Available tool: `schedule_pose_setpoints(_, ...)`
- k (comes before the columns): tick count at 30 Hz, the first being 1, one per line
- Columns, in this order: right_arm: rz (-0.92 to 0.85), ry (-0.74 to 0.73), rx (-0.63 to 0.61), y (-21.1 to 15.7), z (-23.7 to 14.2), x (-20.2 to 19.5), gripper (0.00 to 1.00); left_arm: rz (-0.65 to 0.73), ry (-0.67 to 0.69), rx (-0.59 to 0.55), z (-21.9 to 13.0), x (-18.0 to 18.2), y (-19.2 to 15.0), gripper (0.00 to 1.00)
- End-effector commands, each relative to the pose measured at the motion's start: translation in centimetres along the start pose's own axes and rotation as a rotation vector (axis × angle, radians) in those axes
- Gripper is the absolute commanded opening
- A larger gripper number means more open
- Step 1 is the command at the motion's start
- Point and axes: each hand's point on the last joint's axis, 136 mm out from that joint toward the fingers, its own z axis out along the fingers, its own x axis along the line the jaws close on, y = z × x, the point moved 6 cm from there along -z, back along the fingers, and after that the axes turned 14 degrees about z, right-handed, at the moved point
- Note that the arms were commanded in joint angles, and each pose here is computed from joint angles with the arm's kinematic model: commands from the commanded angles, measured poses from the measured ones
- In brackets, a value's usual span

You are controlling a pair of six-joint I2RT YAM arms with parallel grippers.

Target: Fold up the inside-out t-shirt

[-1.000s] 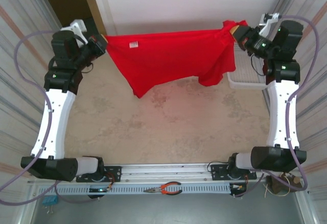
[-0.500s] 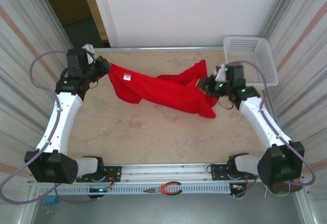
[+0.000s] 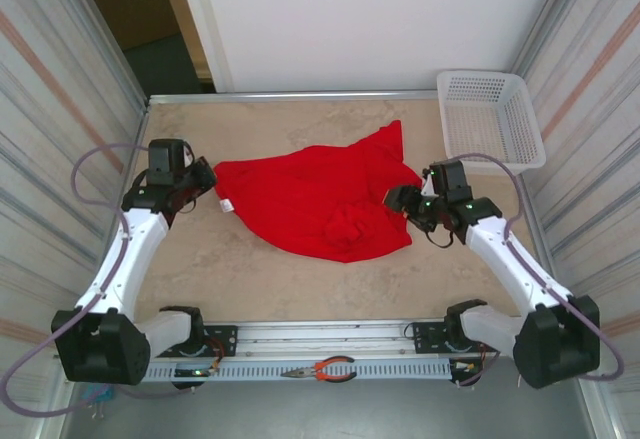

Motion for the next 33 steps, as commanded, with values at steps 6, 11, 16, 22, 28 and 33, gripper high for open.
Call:
schedule_pose_setpoints(6, -0.067, -0.070, 0.089, -1.9, 4.5, -0.5, 0.48, 0.003, 0.038, -0.026, -0.7, 0.8, -0.3, 0.00)
schedule_pose_setpoints(11, -0.063, -0.105, 0.111, -1.4, 6.9, -0.6, 0.58, 0.007, 0.031, -0.025, -0.8, 0.7, -0.3, 0.00)
schedule_pose_setpoints(16, -0.052, -0.113, 0.152, -0.9, 9.9, -0.1, 0.58, 0.003, 0.024, -0.017, -0.7, 0.6, -0.5, 0.00)
schedule_pose_setpoints(22, -0.080, -0.088, 0.172, -0.6, 9.5, 1.4, 0.00, 0.008, 0.031, -0.012, -0.8, 0.8, -0.8, 0.00)
schedule_pose_setpoints(28, -0.138, -0.073, 0.060, -1.0, 2.9, 1.7, 0.00, 0.007, 0.033, -0.015, -1.1, 0.9, -1.0, 0.00)
schedule_pose_setpoints(33, -0.092, -0.135, -0.004, -2.7, 0.1, -2.6, 0.00, 0.007, 0.032, -0.011, -1.1, 1.0, -1.2, 0.00)
